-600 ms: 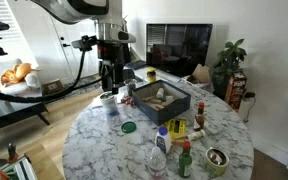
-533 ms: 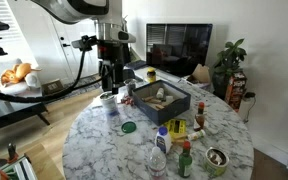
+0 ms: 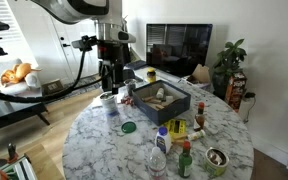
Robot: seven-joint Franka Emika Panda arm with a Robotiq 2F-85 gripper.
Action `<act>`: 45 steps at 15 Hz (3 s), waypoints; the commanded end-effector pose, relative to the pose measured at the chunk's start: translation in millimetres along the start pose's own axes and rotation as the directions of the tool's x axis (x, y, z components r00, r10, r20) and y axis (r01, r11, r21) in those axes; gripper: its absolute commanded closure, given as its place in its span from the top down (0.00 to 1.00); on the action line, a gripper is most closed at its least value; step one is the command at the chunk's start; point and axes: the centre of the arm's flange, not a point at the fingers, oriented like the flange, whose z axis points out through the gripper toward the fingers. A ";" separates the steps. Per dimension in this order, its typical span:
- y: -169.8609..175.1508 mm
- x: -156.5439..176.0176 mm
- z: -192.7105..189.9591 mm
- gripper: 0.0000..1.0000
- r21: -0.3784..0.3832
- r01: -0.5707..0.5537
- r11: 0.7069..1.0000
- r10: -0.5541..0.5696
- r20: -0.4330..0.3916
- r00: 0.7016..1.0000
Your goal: Put the silver and the plastic cups upside down on the table
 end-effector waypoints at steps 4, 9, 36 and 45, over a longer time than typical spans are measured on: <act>-104.0 13.8 7.2 1.00 0.054 -0.015 0.998 0.014 0.015 1.000; -237.5 24.9 18.7 1.00 0.095 -0.107 0.990 0.111 -0.032 0.993; -326.0 99.0 97.5 0.60 0.241 -0.207 0.948 0.243 -0.129 0.961; -338.6 103.9 117.2 0.47 0.216 -0.192 0.957 0.221 -0.122 0.968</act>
